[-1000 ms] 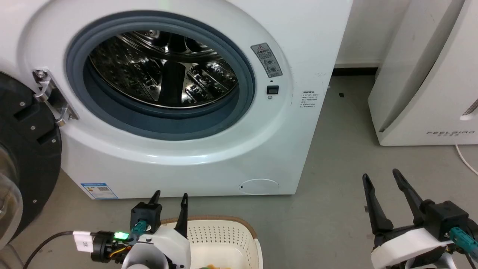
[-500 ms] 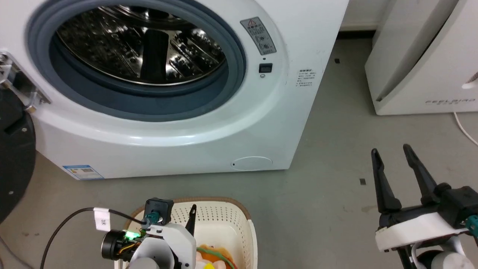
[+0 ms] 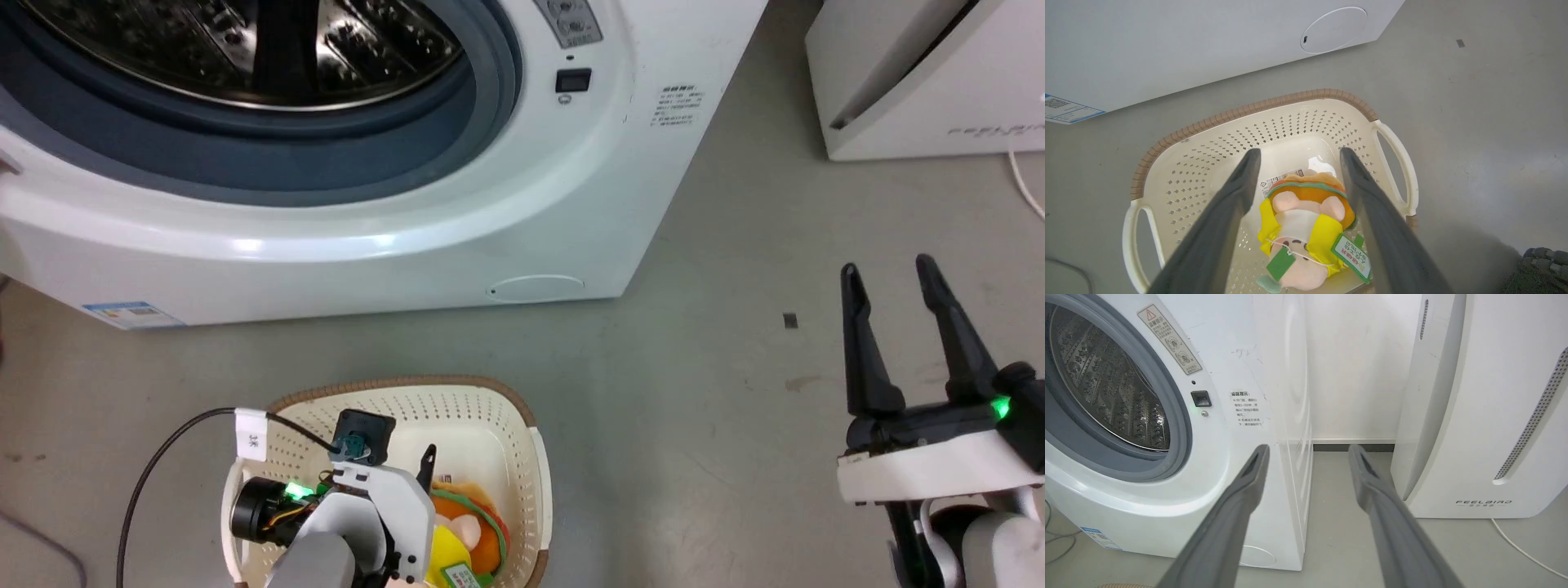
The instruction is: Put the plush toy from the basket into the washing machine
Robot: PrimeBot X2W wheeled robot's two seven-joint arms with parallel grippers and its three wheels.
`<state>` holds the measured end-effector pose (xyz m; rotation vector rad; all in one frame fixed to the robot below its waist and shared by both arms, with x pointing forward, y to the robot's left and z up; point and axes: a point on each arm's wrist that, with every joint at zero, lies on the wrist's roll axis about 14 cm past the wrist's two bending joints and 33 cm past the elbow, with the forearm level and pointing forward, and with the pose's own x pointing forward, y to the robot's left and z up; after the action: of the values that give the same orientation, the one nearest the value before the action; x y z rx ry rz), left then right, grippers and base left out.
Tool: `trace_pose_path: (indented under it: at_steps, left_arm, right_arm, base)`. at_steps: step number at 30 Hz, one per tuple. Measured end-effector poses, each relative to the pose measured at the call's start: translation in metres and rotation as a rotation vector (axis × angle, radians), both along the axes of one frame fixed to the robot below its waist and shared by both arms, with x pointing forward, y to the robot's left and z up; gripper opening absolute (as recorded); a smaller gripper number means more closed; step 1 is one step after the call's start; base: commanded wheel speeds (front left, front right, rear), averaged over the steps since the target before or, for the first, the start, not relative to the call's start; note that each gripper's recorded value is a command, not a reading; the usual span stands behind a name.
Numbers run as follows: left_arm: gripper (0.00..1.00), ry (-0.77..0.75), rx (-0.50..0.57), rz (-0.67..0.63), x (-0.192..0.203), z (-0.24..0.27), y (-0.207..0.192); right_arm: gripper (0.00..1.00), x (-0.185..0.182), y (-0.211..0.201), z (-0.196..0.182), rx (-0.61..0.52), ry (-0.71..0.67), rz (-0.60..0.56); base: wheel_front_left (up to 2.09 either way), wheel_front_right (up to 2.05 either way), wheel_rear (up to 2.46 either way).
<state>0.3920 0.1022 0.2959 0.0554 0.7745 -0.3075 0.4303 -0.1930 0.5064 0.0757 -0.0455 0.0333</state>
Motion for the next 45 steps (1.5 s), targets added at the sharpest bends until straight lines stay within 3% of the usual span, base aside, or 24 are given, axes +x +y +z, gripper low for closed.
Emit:
trace_pose_path:
  at_steps: [12,45]
  left_arm:
    - [1.00,0.212,0.051,-0.046,-0.021,-0.058,0.004]
    - [1.00,0.559,0.161,-0.156,-0.063,-0.152,0.012]
  right_arm:
    - [1.00,0.020,-0.008,-0.017,0.014,0.008,-0.021]
    - [1.00,0.058,-0.026,-0.049,0.054,-0.024,-0.072]
  base:
    - [0.00,0.00,0.00]
    - [0.00,0.00,0.00]
